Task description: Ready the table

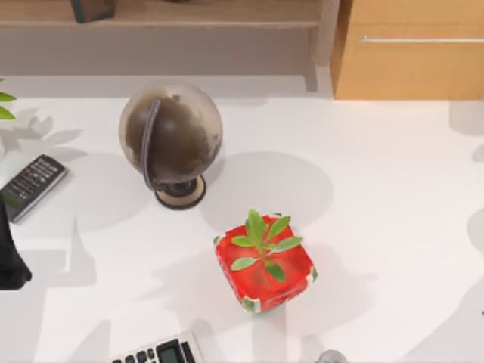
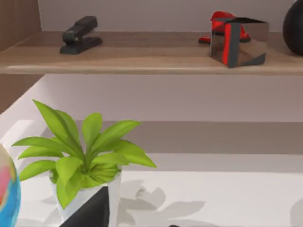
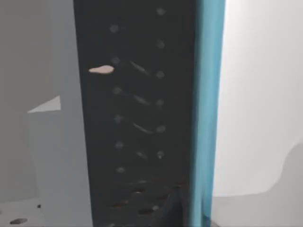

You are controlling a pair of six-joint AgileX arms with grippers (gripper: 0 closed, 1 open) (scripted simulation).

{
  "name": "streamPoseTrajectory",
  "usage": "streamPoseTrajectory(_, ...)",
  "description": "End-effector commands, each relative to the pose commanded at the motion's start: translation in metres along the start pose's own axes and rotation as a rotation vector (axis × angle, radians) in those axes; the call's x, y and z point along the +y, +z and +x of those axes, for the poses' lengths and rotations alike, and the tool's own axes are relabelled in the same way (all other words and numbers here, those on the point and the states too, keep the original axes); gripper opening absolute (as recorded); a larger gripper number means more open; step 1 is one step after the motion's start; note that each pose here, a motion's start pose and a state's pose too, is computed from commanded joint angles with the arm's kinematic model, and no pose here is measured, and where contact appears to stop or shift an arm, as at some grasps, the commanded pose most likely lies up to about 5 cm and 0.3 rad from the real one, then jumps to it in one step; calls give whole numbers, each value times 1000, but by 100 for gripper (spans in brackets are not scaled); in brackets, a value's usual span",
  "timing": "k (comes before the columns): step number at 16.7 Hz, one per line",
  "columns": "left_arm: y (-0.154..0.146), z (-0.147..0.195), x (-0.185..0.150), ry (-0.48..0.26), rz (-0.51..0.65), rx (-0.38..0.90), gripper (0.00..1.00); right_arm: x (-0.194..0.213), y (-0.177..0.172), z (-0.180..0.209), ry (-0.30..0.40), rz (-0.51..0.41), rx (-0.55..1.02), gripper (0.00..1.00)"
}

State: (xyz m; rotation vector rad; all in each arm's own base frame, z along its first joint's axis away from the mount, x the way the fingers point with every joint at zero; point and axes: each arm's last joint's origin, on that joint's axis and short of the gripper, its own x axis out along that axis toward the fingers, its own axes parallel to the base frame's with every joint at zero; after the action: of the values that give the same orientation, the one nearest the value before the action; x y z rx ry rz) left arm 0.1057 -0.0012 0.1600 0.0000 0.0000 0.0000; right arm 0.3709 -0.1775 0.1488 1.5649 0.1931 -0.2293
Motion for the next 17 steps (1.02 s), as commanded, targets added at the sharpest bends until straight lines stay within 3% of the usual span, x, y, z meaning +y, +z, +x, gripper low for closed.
streamPoseTrajectory(3, 0, 0, 0, 0, 0, 0, 100, 0, 0, 0, 0, 0, 0, 98)
streamPoseTrajectory(4, 0, 0, 0, 0, 0, 0, 100, 0, 0, 0, 0, 0, 0, 100)
streamPoseTrajectory(13, 0, 0, 0, 0, 0, 0, 100, 0, 1, -1, 1, 0, -1, 100)
streamPoseTrajectory(17, 0, 0, 0, 0, 0, 0, 100, 0, 0, -19, 15, -9, 6, 100)
